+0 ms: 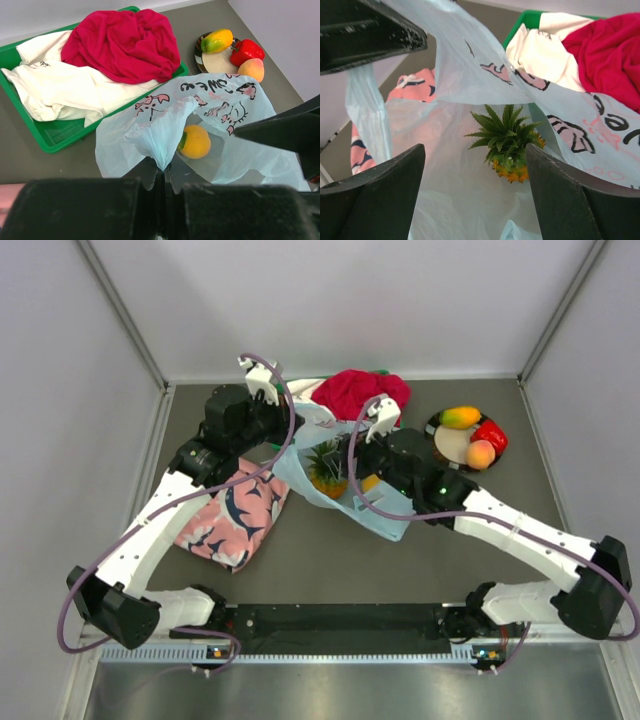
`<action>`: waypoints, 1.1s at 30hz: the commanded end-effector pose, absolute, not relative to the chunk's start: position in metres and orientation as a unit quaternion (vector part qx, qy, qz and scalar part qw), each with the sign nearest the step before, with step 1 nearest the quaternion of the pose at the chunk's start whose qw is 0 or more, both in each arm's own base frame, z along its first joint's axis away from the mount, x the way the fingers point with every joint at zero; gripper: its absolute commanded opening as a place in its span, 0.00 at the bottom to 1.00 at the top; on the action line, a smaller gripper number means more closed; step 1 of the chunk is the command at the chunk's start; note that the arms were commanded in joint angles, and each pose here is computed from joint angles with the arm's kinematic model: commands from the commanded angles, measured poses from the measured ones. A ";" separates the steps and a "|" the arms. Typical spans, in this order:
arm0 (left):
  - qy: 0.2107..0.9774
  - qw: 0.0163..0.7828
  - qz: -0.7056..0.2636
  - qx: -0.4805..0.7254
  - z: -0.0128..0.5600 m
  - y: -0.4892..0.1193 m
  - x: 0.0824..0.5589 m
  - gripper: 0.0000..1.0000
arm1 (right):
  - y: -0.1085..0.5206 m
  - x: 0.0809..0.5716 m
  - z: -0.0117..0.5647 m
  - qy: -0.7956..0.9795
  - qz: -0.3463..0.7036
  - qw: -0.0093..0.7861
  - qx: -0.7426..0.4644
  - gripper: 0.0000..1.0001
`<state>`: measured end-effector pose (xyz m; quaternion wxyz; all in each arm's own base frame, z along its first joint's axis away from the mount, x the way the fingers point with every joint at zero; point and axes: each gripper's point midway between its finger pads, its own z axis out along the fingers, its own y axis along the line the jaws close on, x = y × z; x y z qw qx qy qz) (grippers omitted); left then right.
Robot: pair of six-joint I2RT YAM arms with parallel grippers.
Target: Place the fruits into the plastic bag
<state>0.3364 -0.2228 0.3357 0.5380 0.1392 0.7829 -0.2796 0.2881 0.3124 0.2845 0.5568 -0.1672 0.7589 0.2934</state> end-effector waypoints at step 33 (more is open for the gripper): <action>0.762 0.569 -0.276 0.140 0.353 -0.219 0.339 0.00 | 0.018 0.387 0.221 0.820 0.102 0.538 0.167 0.82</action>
